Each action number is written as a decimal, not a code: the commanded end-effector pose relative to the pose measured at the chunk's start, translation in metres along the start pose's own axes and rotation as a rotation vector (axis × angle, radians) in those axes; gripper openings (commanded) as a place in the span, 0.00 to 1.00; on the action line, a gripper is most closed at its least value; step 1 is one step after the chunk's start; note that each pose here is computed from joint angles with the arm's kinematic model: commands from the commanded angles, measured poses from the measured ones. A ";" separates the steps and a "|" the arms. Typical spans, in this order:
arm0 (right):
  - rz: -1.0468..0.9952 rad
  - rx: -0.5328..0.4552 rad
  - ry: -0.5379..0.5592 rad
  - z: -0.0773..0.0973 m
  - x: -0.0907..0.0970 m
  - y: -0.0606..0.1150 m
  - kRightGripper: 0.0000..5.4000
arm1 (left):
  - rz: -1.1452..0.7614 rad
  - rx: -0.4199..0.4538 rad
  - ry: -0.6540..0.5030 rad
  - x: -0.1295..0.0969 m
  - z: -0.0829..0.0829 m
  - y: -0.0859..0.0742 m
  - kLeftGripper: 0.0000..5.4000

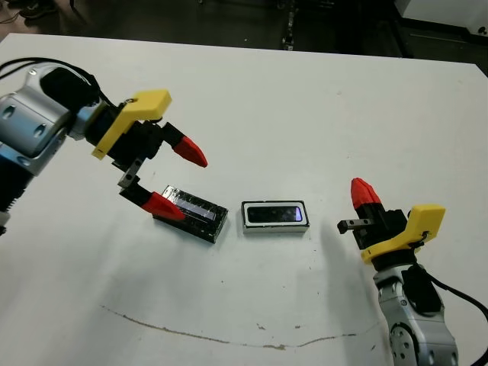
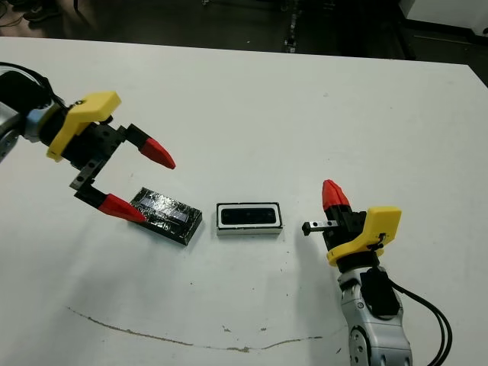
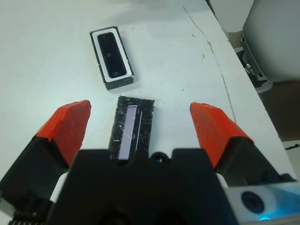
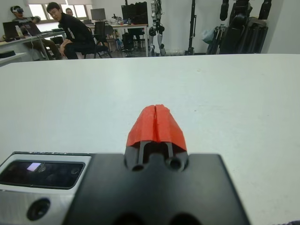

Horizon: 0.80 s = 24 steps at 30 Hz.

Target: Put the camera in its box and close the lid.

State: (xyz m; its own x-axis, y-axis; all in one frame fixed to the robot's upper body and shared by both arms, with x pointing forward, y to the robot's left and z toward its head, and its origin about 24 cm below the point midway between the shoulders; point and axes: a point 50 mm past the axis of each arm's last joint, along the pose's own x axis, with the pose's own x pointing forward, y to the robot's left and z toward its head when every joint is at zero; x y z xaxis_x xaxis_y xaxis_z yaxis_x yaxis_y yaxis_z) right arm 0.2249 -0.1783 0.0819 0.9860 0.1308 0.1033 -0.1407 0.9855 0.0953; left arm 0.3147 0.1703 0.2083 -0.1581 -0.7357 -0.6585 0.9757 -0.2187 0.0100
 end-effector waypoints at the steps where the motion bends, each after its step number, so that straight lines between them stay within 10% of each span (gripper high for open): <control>1: -0.019 -0.026 0.016 -0.001 -0.003 -0.005 0.00 | -0.002 0.039 0.048 0.003 0.002 0.003 1.00; 8: -0.013 -0.015 0.015 0.000 -0.003 -0.004 0.00 | 0.013 0.183 0.141 0.010 0.003 0.008 1.00; 24: -0.020 -0.008 0.032 0.001 -0.003 -0.003 0.00 | -0.064 0.124 0.202 0.026 -0.007 0.010 1.00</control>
State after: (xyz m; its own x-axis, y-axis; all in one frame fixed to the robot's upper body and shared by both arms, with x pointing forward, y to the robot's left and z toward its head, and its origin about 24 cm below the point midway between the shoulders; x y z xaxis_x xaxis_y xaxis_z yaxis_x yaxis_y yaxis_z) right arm 0.2244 -0.1780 0.0844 0.9877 0.1232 0.0960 -0.1322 0.9867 0.0944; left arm 0.3203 0.1545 0.1846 -0.1678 -0.5871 -0.7919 0.9375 -0.3434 0.0560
